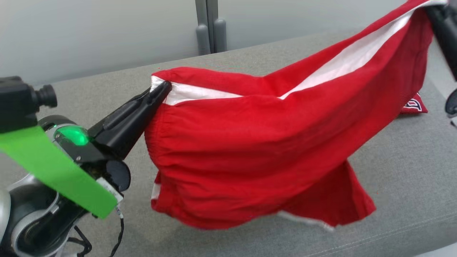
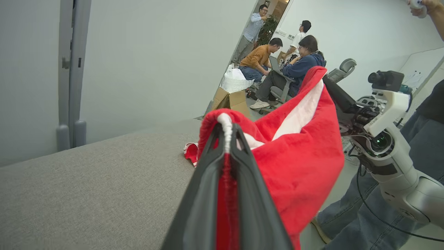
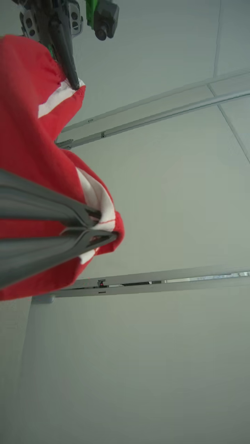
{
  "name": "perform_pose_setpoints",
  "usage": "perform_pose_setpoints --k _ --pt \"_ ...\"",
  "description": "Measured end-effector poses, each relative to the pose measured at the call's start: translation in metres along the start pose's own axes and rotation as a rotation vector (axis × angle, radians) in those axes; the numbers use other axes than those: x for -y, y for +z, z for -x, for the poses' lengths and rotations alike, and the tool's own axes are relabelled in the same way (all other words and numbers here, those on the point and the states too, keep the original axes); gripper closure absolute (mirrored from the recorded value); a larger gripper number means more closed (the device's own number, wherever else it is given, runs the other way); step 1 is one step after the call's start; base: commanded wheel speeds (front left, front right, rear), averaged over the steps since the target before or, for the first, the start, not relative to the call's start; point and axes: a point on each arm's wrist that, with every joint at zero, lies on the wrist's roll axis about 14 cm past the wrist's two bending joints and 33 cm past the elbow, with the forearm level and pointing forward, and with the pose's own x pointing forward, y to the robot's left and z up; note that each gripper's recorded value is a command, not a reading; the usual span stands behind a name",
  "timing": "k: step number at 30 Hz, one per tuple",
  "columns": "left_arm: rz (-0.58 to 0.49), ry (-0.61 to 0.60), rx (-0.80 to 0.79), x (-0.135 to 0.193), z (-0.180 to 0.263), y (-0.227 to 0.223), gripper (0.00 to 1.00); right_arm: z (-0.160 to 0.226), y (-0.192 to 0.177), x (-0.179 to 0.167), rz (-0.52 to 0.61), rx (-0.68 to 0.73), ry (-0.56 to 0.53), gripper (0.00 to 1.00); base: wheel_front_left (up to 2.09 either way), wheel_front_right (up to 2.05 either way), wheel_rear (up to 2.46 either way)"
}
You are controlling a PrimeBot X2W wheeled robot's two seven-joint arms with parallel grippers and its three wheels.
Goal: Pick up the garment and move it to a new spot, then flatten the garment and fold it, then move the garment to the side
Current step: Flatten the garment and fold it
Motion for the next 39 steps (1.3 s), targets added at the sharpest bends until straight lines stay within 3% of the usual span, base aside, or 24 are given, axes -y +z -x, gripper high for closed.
perform_pose_setpoints --k 4,7,10,13,15,17,20,23,26,28,32,39 --pt "0.106 0.125 -0.148 -0.055 -0.008 -0.035 1.00 -0.007 -0.075 0.004 -0.208 -0.224 -0.026 1.00 0.00 0.00 0.00" --pt "0.100 0.272 -0.228 -0.111 -0.010 -0.052 1.00 -0.025 -0.111 0.007 -0.288 -0.307 -0.041 1.00 0.00 0.00 0.00" --pt "-0.039 0.346 -0.144 -0.145 -0.030 -0.014 1.00 -0.077 -0.074 0.029 -0.191 -0.180 -0.062 1.00 0.00 0.00 0.00" --pt "-0.201 0.282 0.068 -0.128 -0.065 0.057 1.00 -0.122 -0.005 0.030 -0.042 0.020 -0.014 1.00 0.00 0.00 0.00" --pt "-0.251 0.240 0.148 -0.117 -0.075 0.080 1.00 -0.139 0.015 0.023 0.002 0.083 0.023 1.00 0.00 0.00 0.00" --pt "-0.268 0.235 0.148 -0.125 -0.077 0.074 1.00 -0.148 -0.001 0.016 -0.002 0.057 0.055 1.00 0.00 0.00 0.00" --pt "-0.239 0.250 0.103 -0.150 -0.072 0.043 1.00 -0.151 -0.062 0.015 -0.047 -0.073 0.061 1.00 0.00 0.00 0.00" --pt "-0.087 0.345 0.045 -0.194 -0.051 -0.016 1.00 -0.124 -0.149 0.034 -0.121 -0.274 -0.017 1.00 0.00 0.00 0.00" --pt "0.067 0.492 -0.069 -0.231 -0.010 -0.096 1.00 -0.062 -0.240 0.053 -0.228 -0.507 -0.159 1.00 0.00 0.00 0.00" --pt "0.142 0.559 -0.140 -0.238 0.017 -0.141 1.00 -0.016 -0.281 0.054 -0.272 -0.639 -0.229 1.00 0.00 0.00 0.00" --pt "0.231 0.634 -0.206 -0.235 0.055 -0.195 1.00 0.050 -0.318 0.052 -0.314 -0.778 -0.325 1.00 0.00 0.00 0.00" --pt "0.321 0.685 -0.103 -0.212 0.075 -0.211 1.00 0.094 -0.326 0.043 -0.325 -0.820 -0.355 1.00 0.00 0.00 0.00"
